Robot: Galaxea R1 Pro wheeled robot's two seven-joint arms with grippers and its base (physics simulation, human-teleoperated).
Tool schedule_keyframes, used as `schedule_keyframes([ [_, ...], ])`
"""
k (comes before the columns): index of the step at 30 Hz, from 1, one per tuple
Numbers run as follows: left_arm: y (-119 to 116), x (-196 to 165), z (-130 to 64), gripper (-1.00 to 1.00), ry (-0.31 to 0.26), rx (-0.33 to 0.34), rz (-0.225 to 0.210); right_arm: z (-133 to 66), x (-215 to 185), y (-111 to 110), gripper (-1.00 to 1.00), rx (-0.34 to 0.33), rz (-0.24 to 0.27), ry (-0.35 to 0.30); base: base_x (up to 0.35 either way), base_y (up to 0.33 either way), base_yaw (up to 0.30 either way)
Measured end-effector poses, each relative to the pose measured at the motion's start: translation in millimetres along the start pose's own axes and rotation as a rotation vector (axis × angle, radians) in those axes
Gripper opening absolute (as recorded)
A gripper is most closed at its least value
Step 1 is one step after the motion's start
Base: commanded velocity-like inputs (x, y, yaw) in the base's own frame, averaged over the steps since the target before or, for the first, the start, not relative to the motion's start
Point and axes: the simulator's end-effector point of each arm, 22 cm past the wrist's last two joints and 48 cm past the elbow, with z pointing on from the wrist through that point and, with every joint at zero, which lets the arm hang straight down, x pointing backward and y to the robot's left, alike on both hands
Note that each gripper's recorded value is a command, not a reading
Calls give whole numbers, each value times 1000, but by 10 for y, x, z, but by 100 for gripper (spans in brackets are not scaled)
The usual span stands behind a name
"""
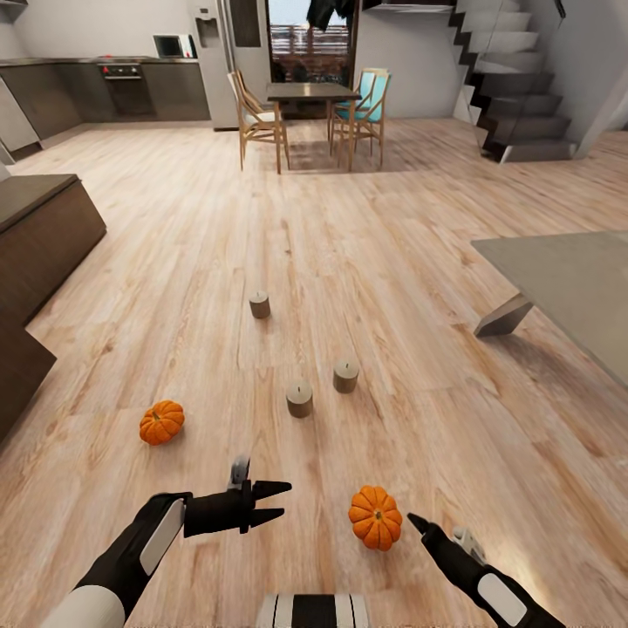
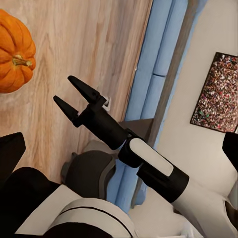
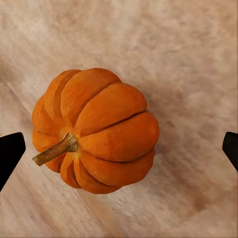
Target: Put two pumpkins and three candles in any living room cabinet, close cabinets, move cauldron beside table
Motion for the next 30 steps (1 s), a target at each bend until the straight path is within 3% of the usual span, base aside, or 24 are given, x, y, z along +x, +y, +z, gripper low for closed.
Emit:
schedule_keyframes([
  [12,231,39,39,100,10,-12,-46,72,134,-19,100,-53,14,27,0,0,0],
  [30,500,95,74,100,20,-25,-102,152,295,-242,100,-23,30,58,0,0,0],
])
